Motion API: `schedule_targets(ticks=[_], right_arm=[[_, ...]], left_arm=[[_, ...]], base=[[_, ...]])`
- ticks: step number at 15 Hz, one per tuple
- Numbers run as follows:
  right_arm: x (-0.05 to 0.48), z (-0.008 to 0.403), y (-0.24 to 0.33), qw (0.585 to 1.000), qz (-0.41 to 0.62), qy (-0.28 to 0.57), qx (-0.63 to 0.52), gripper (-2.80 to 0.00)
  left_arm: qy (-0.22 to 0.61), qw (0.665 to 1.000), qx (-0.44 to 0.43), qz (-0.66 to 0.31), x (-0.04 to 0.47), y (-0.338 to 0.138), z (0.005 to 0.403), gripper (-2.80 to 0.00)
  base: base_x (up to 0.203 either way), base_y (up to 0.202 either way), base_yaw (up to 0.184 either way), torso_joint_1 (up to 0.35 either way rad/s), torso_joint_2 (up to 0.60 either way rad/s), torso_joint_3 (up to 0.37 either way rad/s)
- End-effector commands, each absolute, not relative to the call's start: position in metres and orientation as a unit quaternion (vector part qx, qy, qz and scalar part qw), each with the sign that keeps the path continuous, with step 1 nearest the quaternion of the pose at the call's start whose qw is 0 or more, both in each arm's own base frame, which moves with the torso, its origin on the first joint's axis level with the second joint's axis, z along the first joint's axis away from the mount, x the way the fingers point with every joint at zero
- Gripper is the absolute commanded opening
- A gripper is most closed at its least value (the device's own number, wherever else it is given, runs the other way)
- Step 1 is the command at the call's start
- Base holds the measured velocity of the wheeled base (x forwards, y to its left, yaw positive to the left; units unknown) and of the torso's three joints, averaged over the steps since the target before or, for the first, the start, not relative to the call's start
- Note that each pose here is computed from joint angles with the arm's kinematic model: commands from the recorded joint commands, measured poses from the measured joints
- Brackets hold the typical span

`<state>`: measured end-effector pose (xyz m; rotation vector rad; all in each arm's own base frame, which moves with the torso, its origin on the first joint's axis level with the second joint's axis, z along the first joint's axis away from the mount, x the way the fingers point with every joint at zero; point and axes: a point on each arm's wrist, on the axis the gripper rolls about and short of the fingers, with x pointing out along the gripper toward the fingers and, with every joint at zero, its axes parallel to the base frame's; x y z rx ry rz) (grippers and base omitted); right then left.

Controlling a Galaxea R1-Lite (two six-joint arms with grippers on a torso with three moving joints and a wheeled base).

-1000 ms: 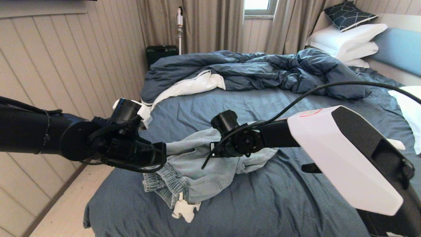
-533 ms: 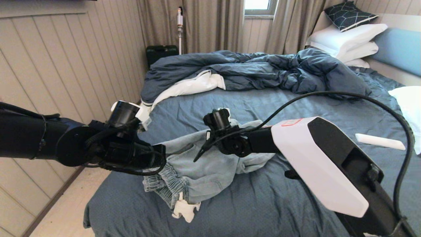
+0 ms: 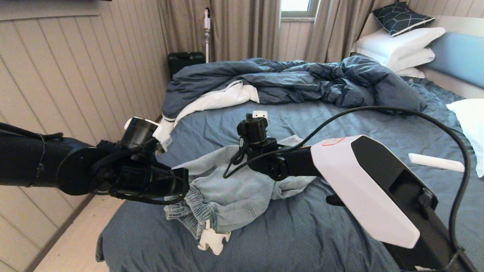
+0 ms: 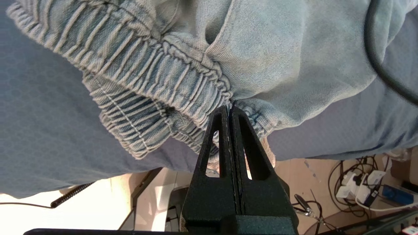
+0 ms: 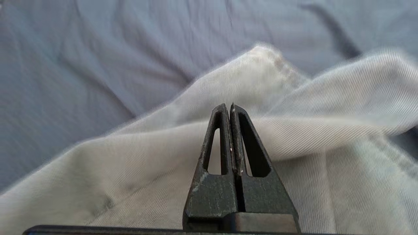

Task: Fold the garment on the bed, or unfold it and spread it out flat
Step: Fold the blue shorts

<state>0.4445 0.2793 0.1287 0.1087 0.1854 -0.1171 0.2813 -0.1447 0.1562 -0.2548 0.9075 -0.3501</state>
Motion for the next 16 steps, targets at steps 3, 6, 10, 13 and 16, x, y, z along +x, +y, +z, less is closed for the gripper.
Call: schedule_targets(ticks=[3,6,10,13,16], right_arm=[[0.446,0.166,0.257,0.993,-0.076,0.061,0.074,-2.8],[0.445,0.193,0.233,0.99,-0.107,0.04,0.086,-2.8],[0.429,0.239,0.181,0.986,-0.132,0.036,0.094,-2.8],[0.406,0.242,0.108,0.978,-0.106,0.16,0.082,-2.8],[0.398,0.245,0.082,0.965,-0.072,0.226,0.116,-2.8]], left_arm=[[0.425,0.88,-0.126,-0.169,0.275,-0.141,0.164,-2.8],[0.411,0.886,-0.135,-0.17,0.269,-0.137,0.175,-2.8],[0.406,0.887,-0.14,-0.169,0.247,-0.126,0.182,-2.8],[0.419,0.884,-0.151,-0.146,0.236,-0.117,0.184,-2.8],[0.441,0.875,-0.156,-0.126,0.234,-0.112,0.186,-2.8]], base=[[0.0,0.0,0.0,0.0,0.0,0.0],[0.0,0.0,0.0,0.0,0.0,0.0],[0.0,0.0,0.0,0.0,0.0,0.0],[0.0,0.0,0.0,0.0,0.0,0.0],[0.0,0.0,0.0,0.0,0.0,0.0]])
